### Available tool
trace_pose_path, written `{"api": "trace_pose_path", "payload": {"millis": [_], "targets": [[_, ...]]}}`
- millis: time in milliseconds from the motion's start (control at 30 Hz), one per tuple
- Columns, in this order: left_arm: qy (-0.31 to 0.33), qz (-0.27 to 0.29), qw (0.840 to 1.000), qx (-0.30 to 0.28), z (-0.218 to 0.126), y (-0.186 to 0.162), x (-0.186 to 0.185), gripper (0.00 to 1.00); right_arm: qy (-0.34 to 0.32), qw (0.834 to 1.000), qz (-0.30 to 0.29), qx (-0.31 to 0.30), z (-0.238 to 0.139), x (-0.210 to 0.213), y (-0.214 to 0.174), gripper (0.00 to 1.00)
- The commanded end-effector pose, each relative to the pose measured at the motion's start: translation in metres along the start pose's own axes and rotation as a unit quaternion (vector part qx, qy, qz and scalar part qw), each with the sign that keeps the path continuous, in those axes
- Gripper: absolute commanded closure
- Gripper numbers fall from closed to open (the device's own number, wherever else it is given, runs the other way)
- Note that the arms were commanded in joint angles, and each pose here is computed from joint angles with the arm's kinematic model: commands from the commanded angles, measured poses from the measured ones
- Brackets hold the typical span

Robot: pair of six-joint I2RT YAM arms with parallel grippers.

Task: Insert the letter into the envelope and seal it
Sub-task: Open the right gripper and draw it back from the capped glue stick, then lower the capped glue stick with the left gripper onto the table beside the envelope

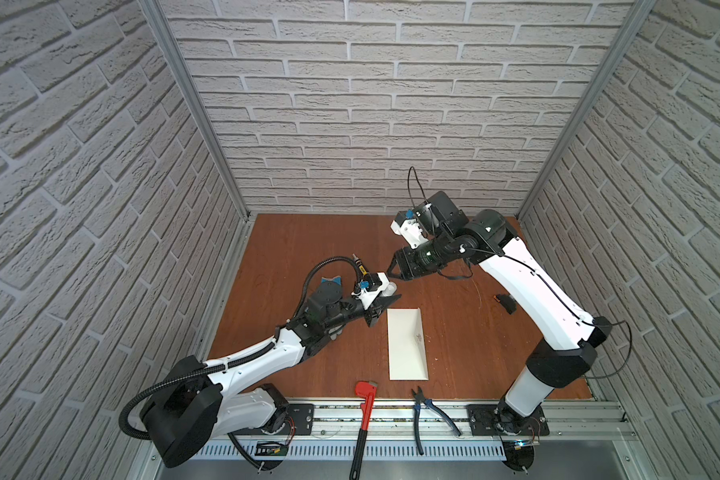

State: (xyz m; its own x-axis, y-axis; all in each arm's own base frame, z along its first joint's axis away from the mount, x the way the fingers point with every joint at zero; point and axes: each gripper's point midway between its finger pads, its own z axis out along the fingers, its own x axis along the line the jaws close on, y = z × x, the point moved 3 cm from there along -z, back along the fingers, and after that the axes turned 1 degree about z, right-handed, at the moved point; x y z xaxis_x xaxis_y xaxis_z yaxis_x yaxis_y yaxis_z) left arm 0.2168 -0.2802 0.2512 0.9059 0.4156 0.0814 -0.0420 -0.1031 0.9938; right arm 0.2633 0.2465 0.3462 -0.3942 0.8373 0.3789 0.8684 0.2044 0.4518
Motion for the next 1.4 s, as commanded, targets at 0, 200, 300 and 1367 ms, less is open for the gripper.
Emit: {"api": "trace_pose_path", "payload": {"millis": [0,200,300,1367], "targets": [[0.054,-0.030,0.998,0.022,-0.015,-0.010,0.009,1.00,0.008,0.992,-0.030,-0.119,-0.028,-0.003,0.015,0.48],[0.110,-0.107,0.985,0.076,-0.032,-0.045,0.015,1.00,-0.003,0.979,-0.052,-0.195,-0.029,-0.024,-0.003,0.48],[0.143,-0.153,0.972,0.107,-0.039,-0.068,0.017,1.00,-0.021,0.980,-0.050,-0.189,-0.019,-0.037,-0.014,0.48],[0.311,-0.292,0.865,0.265,-0.054,-0.186,0.017,1.00,-0.054,0.995,-0.009,-0.085,0.048,-0.073,-0.066,0.48]]}}
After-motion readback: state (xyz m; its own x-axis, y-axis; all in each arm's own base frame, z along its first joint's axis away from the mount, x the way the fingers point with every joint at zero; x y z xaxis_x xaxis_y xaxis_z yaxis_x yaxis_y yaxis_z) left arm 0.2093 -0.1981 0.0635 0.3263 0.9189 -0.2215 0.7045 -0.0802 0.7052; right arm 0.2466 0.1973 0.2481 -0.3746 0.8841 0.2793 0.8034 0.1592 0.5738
